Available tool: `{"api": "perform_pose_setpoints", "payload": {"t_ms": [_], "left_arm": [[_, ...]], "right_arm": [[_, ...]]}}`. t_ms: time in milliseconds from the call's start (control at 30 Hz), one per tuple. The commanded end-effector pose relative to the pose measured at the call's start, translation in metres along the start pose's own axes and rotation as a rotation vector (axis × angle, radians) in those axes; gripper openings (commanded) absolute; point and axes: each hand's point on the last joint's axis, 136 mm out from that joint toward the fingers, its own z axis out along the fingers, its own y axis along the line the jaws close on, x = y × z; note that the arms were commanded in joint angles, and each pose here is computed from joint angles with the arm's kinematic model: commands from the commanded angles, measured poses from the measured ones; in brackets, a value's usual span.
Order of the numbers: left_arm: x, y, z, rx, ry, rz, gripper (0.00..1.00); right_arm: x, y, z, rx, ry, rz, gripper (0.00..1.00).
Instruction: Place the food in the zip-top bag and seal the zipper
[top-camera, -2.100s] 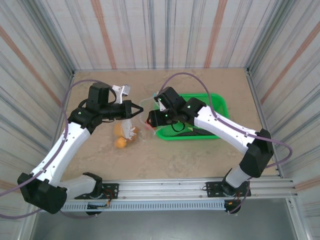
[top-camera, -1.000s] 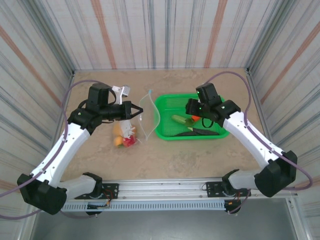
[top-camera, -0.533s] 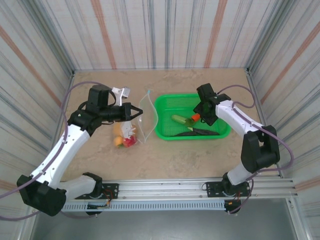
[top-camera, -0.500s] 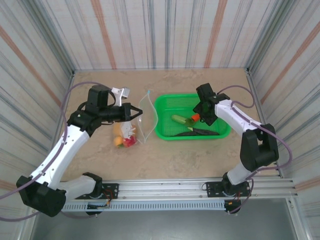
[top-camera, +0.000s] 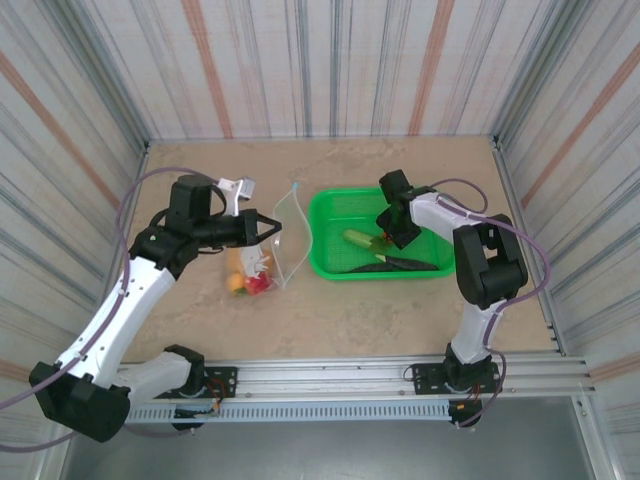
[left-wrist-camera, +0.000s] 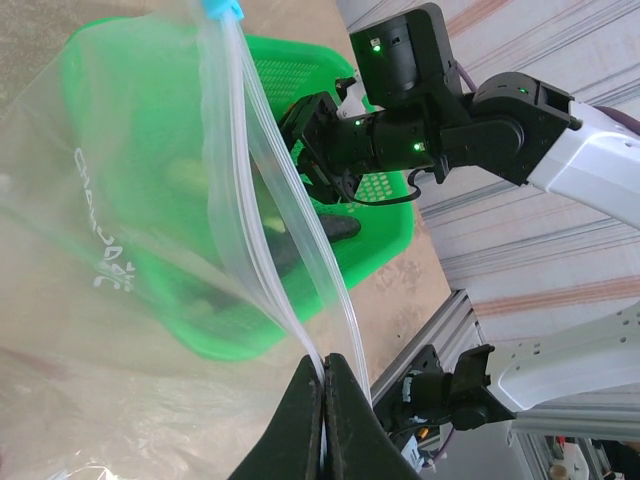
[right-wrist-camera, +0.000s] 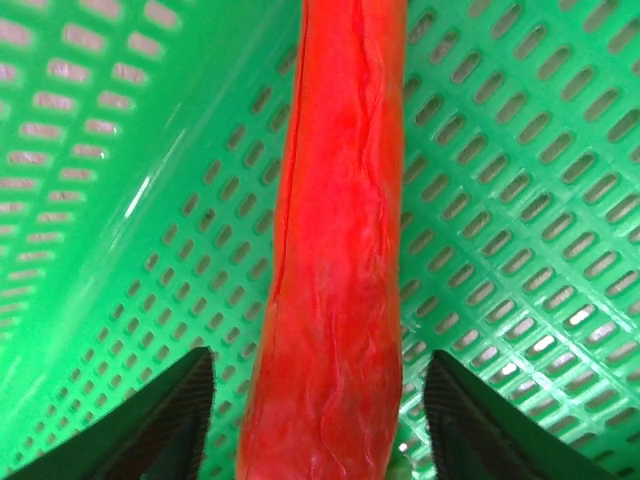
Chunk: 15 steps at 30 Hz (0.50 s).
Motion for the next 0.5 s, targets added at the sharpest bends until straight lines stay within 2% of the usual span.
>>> {"api": "perform_pose_setpoints", "payload": {"t_ms": [0,67,200,333,467], "left_arm": [[0.006,0.0,-0.004,0.002,0.007,0.011,0.0],[0.005,0.0,-0.004,0.006,0.007,0.008,0.0],[0.004,0.0,-0.004,0.0,0.008,0.007,0.0],[0.001,-0.001,-0.004,0.001,0.008,0.008,0.0],[-0.002,-0.003,-0.003,0.002,0.006,0.006,0.0]], "right_arm": [[-0.01,-0.013,0.011,0.044,-0.034,0.004,0.54],[-0.015,-0.014,0.011,0.046,-0.052,-0.034,0.47],[-0.017,0.0,0.0,-0.027,-0.047,-0.14,0.39],[-0.017,0.015,-0.025,-0.114,-0.043,-0.224,0.36],[-0.027,0.016,-0.057,-0.174,-0.112,-0.247,0.34]]}}
